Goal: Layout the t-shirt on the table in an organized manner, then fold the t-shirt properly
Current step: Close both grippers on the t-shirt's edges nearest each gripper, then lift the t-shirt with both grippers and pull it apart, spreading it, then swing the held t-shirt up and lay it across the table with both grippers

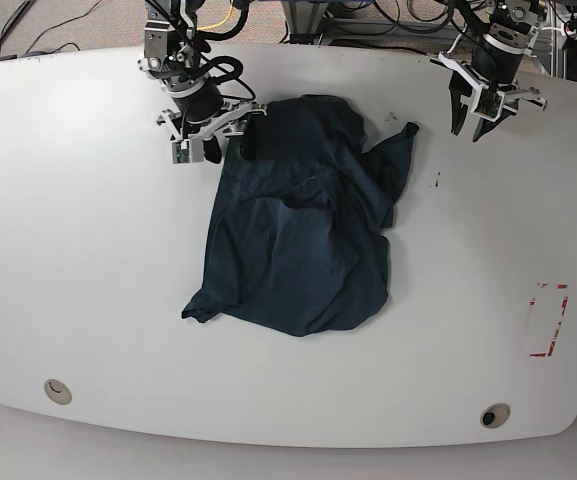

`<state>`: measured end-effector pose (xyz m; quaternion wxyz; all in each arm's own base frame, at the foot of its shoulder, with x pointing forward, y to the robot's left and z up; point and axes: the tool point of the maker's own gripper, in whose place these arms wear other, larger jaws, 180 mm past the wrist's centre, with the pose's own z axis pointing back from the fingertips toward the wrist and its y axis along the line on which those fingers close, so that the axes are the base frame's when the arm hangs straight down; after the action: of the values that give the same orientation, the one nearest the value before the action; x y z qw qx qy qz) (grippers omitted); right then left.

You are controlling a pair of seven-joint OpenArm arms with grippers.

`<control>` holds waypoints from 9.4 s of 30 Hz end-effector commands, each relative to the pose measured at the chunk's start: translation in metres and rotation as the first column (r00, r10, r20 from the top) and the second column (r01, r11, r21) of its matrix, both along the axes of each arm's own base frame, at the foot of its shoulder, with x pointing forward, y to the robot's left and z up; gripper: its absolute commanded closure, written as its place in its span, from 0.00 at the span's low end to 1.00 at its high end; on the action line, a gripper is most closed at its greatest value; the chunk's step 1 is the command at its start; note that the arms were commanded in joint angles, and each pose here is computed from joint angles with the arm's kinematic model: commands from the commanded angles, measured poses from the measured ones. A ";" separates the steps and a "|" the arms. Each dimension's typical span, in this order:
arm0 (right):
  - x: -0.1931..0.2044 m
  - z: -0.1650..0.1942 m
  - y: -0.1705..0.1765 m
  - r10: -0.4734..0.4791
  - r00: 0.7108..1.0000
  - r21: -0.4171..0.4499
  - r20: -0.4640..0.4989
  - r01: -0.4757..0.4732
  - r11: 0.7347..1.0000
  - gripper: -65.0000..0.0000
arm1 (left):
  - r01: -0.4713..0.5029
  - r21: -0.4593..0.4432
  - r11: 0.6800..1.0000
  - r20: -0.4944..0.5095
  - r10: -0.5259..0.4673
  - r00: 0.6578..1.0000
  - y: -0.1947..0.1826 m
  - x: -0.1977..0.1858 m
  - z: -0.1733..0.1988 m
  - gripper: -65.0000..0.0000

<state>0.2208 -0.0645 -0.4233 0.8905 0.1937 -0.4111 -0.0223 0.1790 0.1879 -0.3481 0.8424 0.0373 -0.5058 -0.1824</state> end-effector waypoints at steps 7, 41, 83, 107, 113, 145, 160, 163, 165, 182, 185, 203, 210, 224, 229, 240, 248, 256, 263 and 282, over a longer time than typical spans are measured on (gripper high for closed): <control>-0.007 -0.003 0.012 0.038 0.999 0.008 -0.031 -0.038 0.999 0.49 | 0.005 -0.006 1.000 0.038 -0.005 0.999 -0.001 0.004 0.010 0.75; 0.003 0.005 0.004 0.055 0.998 -0.028 0.004 -0.055 0.998 1.00 | 0.215 -0.203 0.955 -0.141 -0.246 0.959 -0.057 -0.024 -0.036 0.72; 0.014 0.033 0.005 0.066 0.996 -0.042 0.062 -0.063 0.997 1.00 | 0.254 -0.163 0.953 -0.228 -0.287 0.930 -0.060 0.010 -0.093 0.43; 0.024 0.067 0.004 0.078 0.986 -0.059 0.146 -0.070 0.996 1.00 | 0.266 -0.137 0.954 -0.219 -0.291 0.931 -0.061 0.049 -0.097 1.00; 0.033 0.080 -0.001 0.079 0.979 -0.082 0.189 -0.065 0.995 1.00 | 0.284 -0.065 0.957 -0.152 -0.290 0.945 -0.044 0.067 -0.069 1.00; 0.151 0.218 -0.106 0.195 0.821 -0.421 0.537 0.060 0.905 1.00 | 0.112 0.261 0.959 0.329 -0.197 0.923 -0.010 0.211 0.159 1.00; 0.180 0.290 -0.131 0.256 0.725 -0.506 0.640 0.148 0.850 1.00 | 0.010 0.296 0.955 0.451 -0.149 0.880 0.001 0.247 0.238 1.00; 0.186 0.312 -0.133 0.263 0.691 -0.510 0.673 0.176 0.842 1.00 | -0.012 0.299 0.954 0.484 -0.140 0.864 0.003 0.252 0.259 1.00; 0.190 0.326 -0.136 0.269 0.670 -0.513 0.692 0.195 0.836 1.00 | -0.020 0.302 0.953 0.506 -0.142 0.850 0.002 0.256 0.273 1.00; 0.225 0.434 -0.157 0.312 0.555 -0.537 0.771 0.304 0.787 1.00 | -0.085 0.377 0.922 0.668 -0.207 0.715 -0.019 0.273 0.391 1.00; 0.229 0.448 -0.159 0.312 0.542 -0.533 0.780 0.315 0.785 1.00 | -0.105 0.384 0.917 0.671 -0.200 0.714 -0.018 0.275 0.404 1.00; 0.242 0.553 -0.184 0.319 0.446 -0.512 0.836 0.426 0.746 1.00 | -0.184 0.347 0.920 0.758 -0.160 0.632 -0.009 0.279 0.500 1.00; 0.241 0.586 -0.185 0.329 0.413 -0.505 0.849 0.453 0.735 1.00 | -0.200 0.324 0.925 0.796 -0.152 0.586 -0.007 0.273 0.538 1.00; 0.243 0.635 -0.186 0.357 0.387 -0.517 0.850 0.483 0.707 1.00 | -0.230 0.285 0.930 0.823 -0.115 0.556 0.004 0.269 0.595 1.00; 0.244 0.638 -0.178 0.394 0.390 -0.549 0.832 0.483 0.682 1.00 | -0.229 0.278 0.933 0.827 -0.111 0.552 0.006 0.269 0.605 1.00; 0.250 0.609 -0.177 0.398 0.465 -0.598 0.791 0.455 0.660 1.00 | -0.221 0.289 0.931 0.801 -0.108 0.589 0.007 0.278 0.583 1.00; 0.238 0.544 -0.162 0.446 0.528 -0.676 0.723 0.405 0.615 1.00 | -0.233 0.349 0.907 0.733 -0.110 0.671 0.006 0.280 0.529 1.00; 0.214 0.474 -0.153 0.427 0.609 -0.710 0.668 0.349 0.612 1.00 | -0.248 0.396 0.884 0.653 -0.082 0.753 0.008 0.269 0.455 1.00; 0.194 0.406 -0.157 0.395 0.696 -0.729 0.600 0.273 0.628 1.00 | -0.244 0.449 0.860 0.532 -0.037 0.846 0.013 0.254 0.380 1.00; 0.150 0.241 -0.157 0.288 0.885 -0.666 0.367 0.034 0.745 1.00 | -0.166 0.462 0.871 0.084 0.144 0.986 0.070 0.204 0.176 1.00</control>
<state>0.3731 -0.2070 -0.1831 0.7751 -0.0747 -0.5755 0.2499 0.3906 0.2399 -0.1728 0.8031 0.2523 -0.4787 -0.2494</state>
